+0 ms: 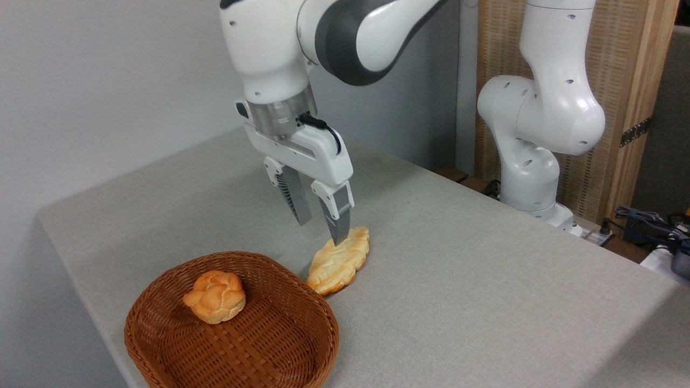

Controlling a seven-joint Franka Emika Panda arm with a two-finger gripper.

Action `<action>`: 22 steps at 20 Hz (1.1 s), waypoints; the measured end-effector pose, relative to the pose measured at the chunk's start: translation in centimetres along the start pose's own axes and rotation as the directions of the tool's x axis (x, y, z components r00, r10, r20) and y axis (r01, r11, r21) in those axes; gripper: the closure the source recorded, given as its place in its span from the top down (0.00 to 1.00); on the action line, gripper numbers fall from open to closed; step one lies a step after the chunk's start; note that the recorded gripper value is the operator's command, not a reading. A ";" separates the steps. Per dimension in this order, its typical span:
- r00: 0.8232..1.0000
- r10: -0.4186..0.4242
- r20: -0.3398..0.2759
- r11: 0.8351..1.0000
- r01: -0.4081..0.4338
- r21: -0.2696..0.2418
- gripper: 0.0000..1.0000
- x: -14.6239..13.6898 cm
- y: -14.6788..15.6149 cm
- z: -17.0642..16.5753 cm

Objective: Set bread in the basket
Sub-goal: 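Move the open gripper over the elongated golden pastry and lower it, then close the gripper on the middle of the golden pastry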

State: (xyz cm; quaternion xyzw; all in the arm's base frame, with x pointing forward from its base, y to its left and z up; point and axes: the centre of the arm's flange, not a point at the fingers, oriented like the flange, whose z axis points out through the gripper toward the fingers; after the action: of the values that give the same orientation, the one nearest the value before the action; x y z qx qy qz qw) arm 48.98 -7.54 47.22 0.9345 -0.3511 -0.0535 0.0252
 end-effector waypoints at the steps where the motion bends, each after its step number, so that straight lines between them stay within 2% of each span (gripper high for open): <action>1: 1.000 -0.001 0.007 1.000 0.001 -0.004 1.00 -0.1 0.0 0.4; 4: 1.000 -0.008 0.026 1.000 0.008 -0.018 1.00 -0.6 -0.1 1.8; 8: 0.999 -0.020 0.028 1.000 0.021 -0.004 1.00 -1.1 -1.1 2.7; 14: 1.000 -0.020 0.012 1.000 0.020 0.007 1.00 -0.1 -1.9 5.0; 19: 1.000 -0.016 0.013 1.000 0.016 0.007 1.00 0.3 -1.9 5.7; 20: 1.000 -0.016 0.013 1.000 0.016 0.007 0.91 0.4 -1.9 5.7; 22: 1.000 -0.016 0.013 1.000 0.016 0.007 0.45 0.4 -1.9 5.7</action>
State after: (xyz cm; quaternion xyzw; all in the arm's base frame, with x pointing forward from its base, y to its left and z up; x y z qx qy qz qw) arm 49.84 -6.38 41.36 0.9369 -0.3440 -0.0587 0.0191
